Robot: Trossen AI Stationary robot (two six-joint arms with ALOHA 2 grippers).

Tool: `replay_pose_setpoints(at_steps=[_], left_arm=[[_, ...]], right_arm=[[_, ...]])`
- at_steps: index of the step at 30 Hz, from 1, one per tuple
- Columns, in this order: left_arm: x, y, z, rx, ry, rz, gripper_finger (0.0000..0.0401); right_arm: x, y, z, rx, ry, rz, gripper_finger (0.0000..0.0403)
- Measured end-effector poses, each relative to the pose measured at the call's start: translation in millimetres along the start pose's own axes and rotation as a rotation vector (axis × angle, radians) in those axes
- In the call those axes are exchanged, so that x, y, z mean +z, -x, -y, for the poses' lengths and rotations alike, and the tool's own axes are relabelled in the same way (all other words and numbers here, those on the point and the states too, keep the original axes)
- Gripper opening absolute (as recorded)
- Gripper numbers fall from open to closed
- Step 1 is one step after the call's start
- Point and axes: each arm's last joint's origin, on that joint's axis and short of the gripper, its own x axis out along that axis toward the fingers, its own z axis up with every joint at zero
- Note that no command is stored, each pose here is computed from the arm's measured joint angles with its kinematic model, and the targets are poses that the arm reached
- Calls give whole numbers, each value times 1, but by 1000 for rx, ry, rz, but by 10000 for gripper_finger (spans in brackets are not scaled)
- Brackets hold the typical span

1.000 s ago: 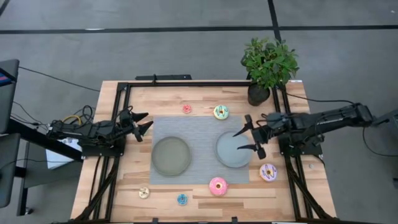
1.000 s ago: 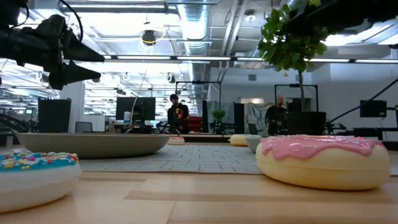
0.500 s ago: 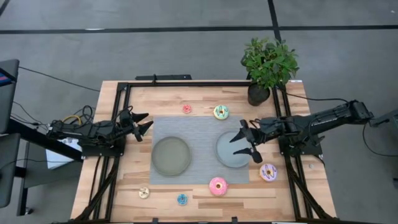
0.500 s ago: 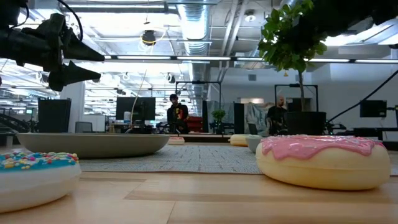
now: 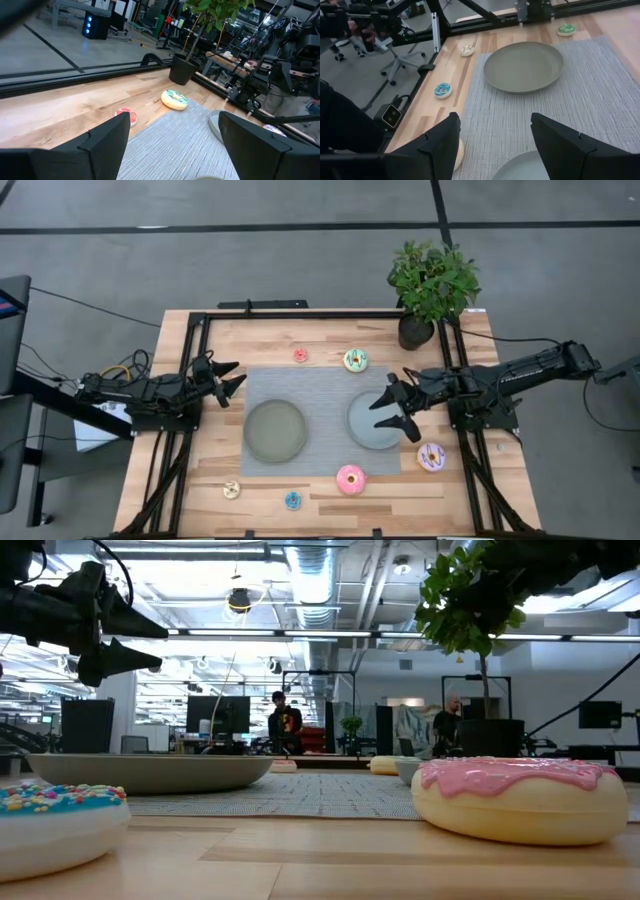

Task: Pick & Place donuts
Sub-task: Put the large blue donut on the gray plate

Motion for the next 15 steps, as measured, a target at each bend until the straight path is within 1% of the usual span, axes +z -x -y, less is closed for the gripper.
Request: replay_pose_setpoints(at_steps=[15], left_arm=[[0,0,0,1,0,0,298]], right_arm=[[0,0,0,-10,-1,1,234]])
